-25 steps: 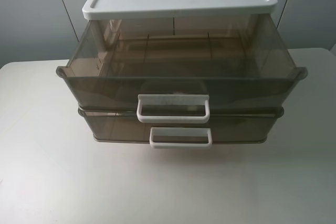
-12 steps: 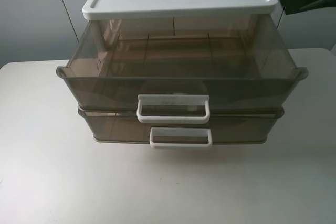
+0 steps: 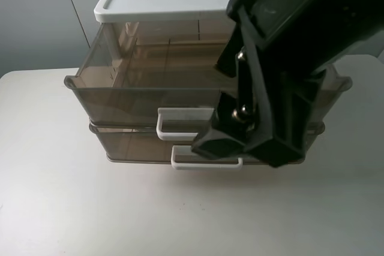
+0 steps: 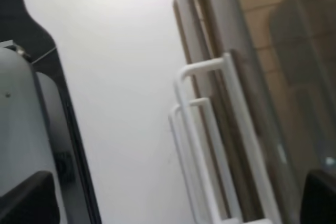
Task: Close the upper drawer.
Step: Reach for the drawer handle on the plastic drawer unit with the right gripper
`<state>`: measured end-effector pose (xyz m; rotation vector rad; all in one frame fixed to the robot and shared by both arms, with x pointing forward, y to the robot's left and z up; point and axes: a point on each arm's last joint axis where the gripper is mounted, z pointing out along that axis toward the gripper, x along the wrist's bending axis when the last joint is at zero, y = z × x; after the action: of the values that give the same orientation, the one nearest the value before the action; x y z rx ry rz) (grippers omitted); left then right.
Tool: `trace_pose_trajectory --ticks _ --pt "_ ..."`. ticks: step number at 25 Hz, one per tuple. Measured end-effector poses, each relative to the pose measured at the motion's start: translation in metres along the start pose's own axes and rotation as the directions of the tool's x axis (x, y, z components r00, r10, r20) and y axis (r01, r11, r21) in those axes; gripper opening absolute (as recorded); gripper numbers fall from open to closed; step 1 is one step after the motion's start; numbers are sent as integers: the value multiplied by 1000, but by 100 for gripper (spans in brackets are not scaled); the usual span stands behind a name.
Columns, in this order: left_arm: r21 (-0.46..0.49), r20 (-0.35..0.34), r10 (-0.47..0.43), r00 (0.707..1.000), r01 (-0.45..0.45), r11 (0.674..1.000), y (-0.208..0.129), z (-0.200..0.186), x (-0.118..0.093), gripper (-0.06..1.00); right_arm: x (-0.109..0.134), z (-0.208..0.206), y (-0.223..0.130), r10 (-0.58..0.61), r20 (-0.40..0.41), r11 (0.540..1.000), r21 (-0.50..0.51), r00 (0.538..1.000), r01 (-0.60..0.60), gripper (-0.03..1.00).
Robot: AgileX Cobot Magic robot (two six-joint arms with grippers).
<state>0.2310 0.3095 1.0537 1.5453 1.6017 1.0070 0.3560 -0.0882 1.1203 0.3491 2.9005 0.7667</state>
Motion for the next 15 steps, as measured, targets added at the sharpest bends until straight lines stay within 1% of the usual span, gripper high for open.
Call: trace_pose_trajectory --ticks 5,9,12,15 --pt "0 0 0 1000 0 1000 0 0 0 74 19 8 5 -59 -75 998 15 995 61 70" --pt "0 0 0 1000 0 1000 0 0 0 74 25 29 7 -58 -132 992 105 990 73 70" --pt "0 0 0 1000 0 1000 0 0 0 74 23 46 8 -48 -145 985 157 988 71 70" --pt "0 0 0 1000 0 1000 0 0 0 74 21 58 8 -58 -135 976 199 989 84 70"
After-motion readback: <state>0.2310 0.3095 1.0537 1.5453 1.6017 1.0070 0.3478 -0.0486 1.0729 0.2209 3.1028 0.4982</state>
